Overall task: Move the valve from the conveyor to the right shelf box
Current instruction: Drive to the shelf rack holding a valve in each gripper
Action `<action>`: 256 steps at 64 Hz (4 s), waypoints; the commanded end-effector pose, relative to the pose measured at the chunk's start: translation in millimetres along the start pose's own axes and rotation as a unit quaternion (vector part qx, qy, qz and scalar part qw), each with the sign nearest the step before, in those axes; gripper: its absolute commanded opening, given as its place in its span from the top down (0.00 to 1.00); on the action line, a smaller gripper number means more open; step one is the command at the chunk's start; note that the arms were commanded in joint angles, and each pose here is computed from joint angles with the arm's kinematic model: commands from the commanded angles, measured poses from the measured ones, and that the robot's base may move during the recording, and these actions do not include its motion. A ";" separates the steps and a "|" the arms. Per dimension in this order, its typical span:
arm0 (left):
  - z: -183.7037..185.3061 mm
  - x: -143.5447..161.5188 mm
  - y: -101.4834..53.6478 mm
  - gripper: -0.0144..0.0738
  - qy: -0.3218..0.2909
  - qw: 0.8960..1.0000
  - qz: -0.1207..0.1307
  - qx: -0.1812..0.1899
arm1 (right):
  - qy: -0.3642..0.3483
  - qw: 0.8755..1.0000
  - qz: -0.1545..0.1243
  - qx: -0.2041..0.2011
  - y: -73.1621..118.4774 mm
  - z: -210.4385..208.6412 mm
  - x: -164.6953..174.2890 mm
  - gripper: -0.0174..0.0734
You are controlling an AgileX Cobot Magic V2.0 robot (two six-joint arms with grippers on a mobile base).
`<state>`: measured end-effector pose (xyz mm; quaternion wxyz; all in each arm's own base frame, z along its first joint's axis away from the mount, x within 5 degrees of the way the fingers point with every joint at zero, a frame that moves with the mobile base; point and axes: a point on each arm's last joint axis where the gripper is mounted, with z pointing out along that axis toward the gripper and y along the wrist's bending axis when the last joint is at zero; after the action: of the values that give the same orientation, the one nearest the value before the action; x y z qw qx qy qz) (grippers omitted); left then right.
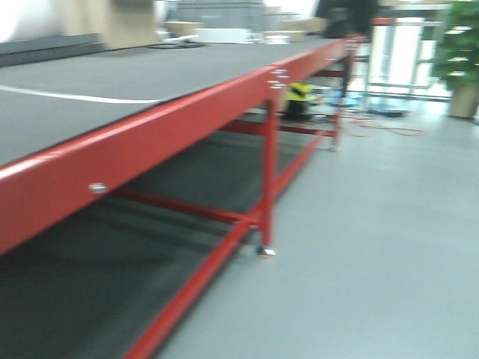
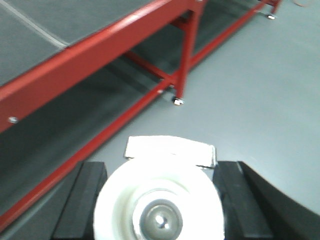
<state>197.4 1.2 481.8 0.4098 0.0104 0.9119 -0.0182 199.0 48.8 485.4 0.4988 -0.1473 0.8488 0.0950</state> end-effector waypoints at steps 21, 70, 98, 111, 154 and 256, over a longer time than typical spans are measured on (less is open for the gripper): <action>-4.7 -2.6 -1.9 0.96 -0.023 1.000 -0.002 0.006 | -0.048 0.999 -0.005 0.008 0.3 -10.2 -9.4 0.97; -4.7 -2.6 -1.9 0.96 -0.023 1.000 -0.002 0.006 | -0.048 0.999 -0.005 0.008 0.3 -10.2 -9.4 0.97; -4.7 -2.6 -1.9 0.96 -0.023 1.000 -0.002 0.006 | -0.048 0.999 -0.005 0.008 0.3 -10.2 -9.4 0.97; -4.7 -2.6 -1.9 0.96 -0.023 1.000 -0.002 0.006 | -0.048 0.999 -0.005 0.008 0.3 -10.2 -9.4 0.97; -4.7 -2.6 -1.9 0.96 -0.023 1.000 -0.002 0.006 | -0.048 0.999 -0.005 0.008 0.3 -10.2 -9.4 0.97; -4.6 -2.6 -1.2 0.96 -0.023 1.000 0.000 0.002 | -0.048 0.999 -0.005 0.008 0.3 -10.2 -9.4 0.97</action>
<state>197.4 1.6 481.8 0.4097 0.0102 0.9120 -0.0163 199.0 49.0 485.5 0.4988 -0.1473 0.8487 0.0961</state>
